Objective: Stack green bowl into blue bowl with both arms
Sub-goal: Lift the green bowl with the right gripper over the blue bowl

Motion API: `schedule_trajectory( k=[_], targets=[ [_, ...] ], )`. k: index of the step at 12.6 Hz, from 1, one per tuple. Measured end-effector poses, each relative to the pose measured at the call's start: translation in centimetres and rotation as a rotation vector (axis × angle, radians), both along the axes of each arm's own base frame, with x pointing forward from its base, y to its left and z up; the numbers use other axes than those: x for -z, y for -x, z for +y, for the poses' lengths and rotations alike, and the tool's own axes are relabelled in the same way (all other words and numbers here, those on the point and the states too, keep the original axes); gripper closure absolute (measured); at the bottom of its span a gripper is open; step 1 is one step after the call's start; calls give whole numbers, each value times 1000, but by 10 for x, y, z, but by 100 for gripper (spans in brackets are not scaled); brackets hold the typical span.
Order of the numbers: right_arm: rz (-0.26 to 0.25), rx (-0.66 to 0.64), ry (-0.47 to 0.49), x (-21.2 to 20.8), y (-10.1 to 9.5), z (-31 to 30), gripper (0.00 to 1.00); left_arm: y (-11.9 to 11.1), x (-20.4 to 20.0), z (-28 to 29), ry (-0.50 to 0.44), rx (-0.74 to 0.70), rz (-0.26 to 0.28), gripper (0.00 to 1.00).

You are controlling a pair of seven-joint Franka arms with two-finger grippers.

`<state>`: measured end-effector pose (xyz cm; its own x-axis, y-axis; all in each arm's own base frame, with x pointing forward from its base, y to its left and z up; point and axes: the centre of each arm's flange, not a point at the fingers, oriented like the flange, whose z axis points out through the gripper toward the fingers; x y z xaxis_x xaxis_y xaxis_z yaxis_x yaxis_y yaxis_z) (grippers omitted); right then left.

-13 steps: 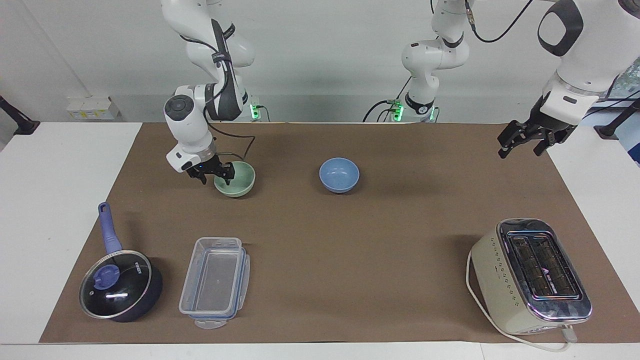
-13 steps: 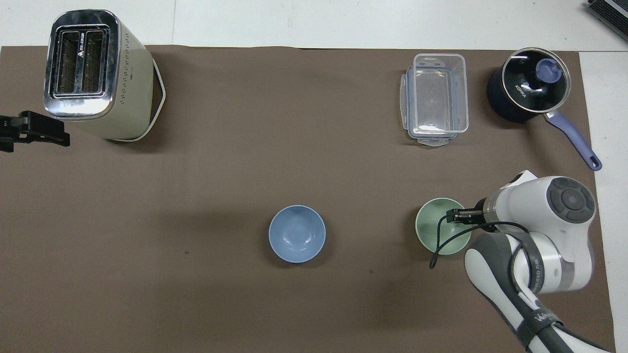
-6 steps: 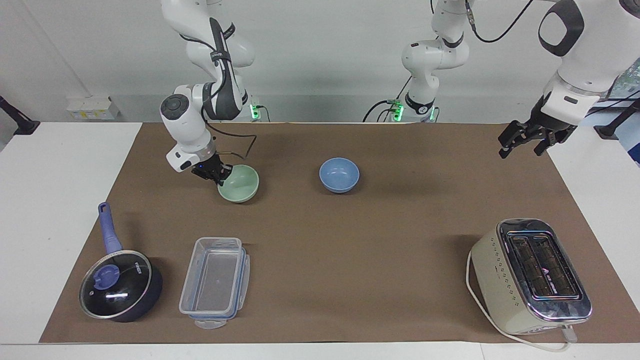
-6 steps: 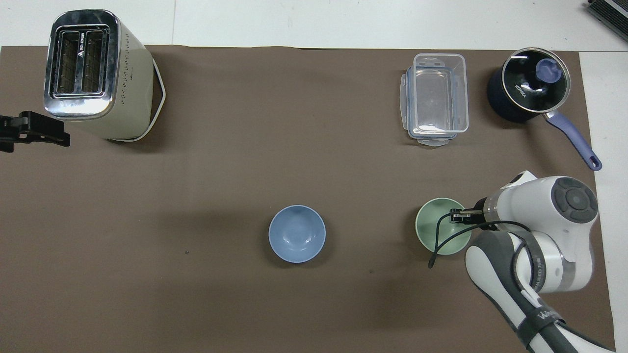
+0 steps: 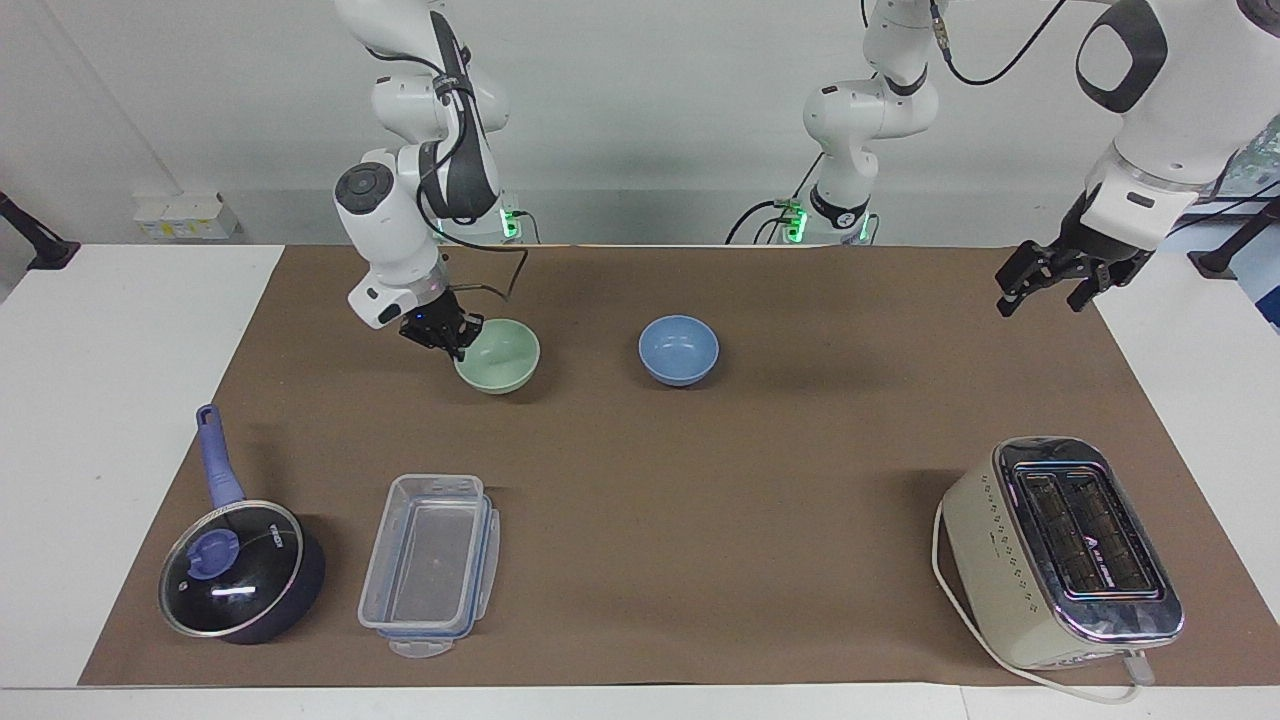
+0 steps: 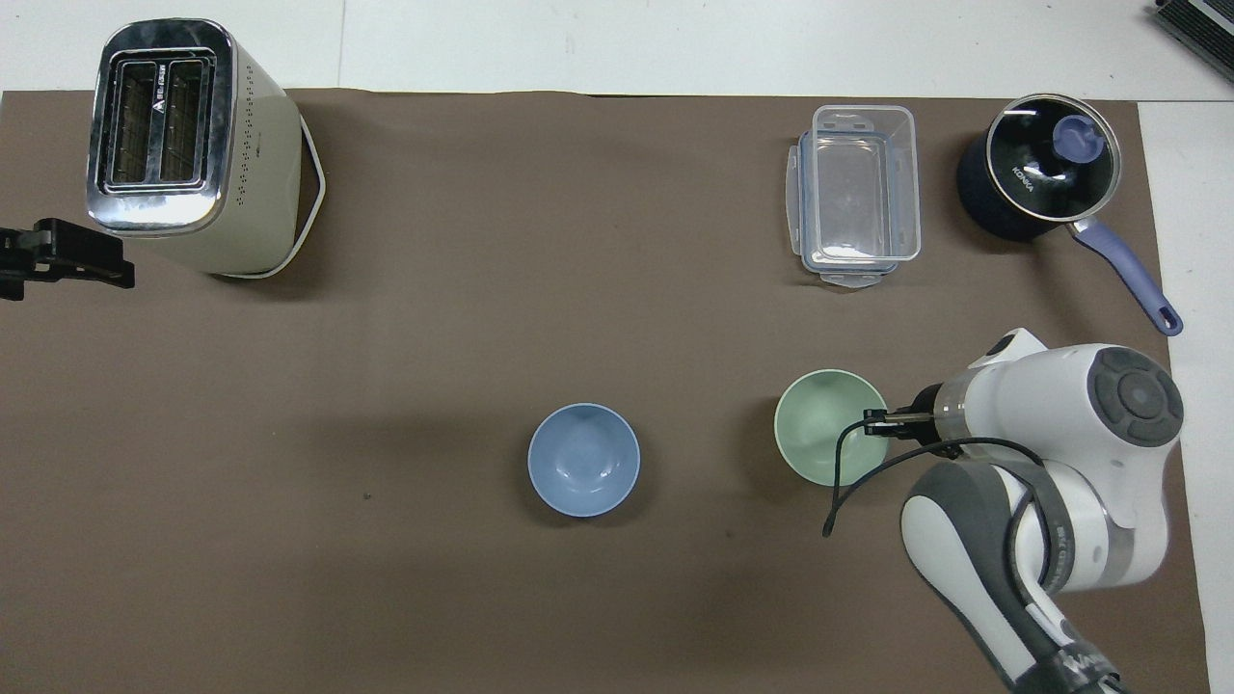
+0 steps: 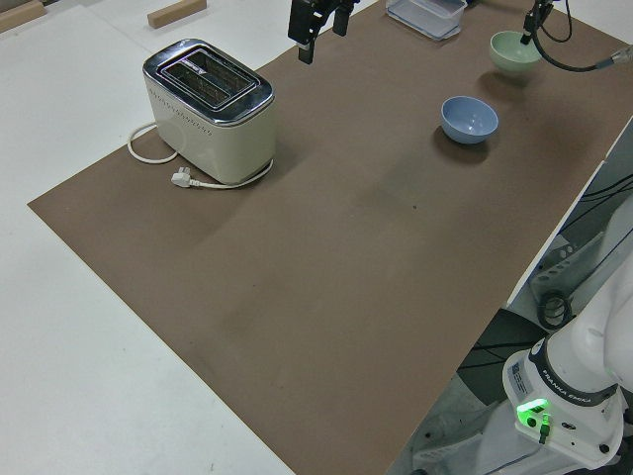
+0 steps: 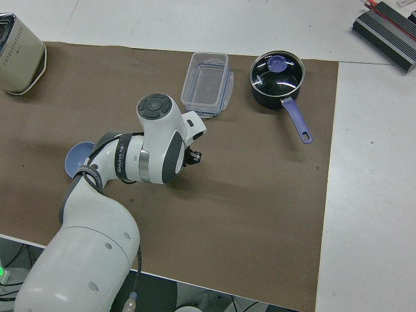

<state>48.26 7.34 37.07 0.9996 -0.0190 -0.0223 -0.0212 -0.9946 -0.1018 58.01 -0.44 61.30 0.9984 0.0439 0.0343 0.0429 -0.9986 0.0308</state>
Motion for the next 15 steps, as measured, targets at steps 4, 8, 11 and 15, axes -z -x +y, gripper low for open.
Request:
schedule_trajectory(
  k=[4, 8, 11, 15],
  targets=[
    [-30, -32, -32, -21, 3, 55, 96, 0, 0, 0, 0, 0, 0, 0],
    [-52, -4, -52, -44, 14, 133, 96, 0, 0, 0, 0, 0, 0, 0],
    [-26, 4, -89, -42, 20, 177, 96, 0, 0, 0, 0, 0, 0, 0],
    [0, 22, -96, -22, 32, 239, 96, 0, 0, 0, 0, 0, 0, 0]
  ],
)
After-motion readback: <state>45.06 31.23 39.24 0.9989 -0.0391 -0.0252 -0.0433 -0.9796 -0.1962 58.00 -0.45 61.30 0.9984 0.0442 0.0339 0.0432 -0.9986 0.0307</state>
